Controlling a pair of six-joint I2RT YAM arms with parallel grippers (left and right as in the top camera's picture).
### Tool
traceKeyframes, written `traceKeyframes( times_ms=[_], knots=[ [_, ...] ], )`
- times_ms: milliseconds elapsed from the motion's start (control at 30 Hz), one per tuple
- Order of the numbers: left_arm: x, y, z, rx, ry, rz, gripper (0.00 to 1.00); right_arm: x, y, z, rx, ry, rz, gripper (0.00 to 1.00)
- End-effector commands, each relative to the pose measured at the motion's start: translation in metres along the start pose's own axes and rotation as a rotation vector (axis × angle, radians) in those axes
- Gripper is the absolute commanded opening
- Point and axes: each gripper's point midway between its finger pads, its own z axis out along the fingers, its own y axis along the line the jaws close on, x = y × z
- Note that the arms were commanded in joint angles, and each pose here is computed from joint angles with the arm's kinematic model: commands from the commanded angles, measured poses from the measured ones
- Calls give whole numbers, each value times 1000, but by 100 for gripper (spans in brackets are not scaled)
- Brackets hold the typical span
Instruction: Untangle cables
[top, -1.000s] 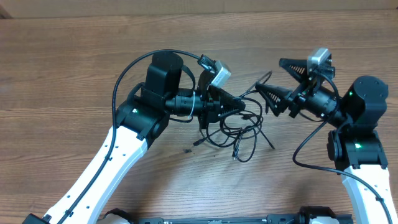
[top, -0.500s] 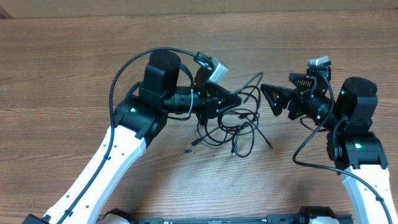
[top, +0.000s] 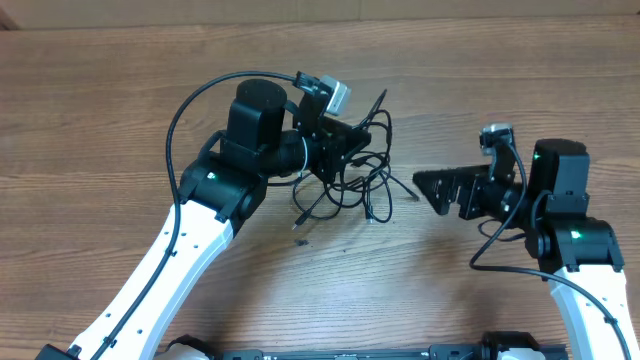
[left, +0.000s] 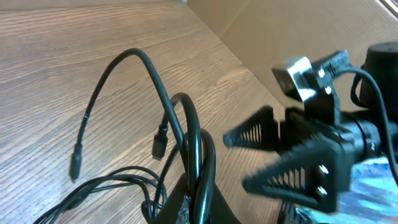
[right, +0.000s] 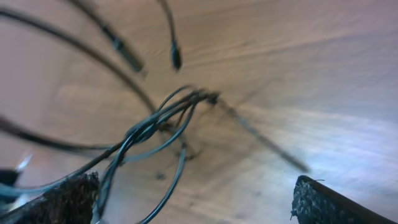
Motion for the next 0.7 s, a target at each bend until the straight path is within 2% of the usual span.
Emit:
traceKeyframes(
  times_ms=[0, 367, 667],
  knots=[
    [-15, -4, -8, -13, -47, 7, 4, 4, 21, -4, -114, 19, 10, 100],
    [-37, -12, -10, 18, -130, 0, 4, 5, 22, -4, -115, 43, 327, 100],
    [-42, -18, -10, 44, -146, 1, 4, 6, 26, -4, -131, 50, 342, 100]
  ],
)
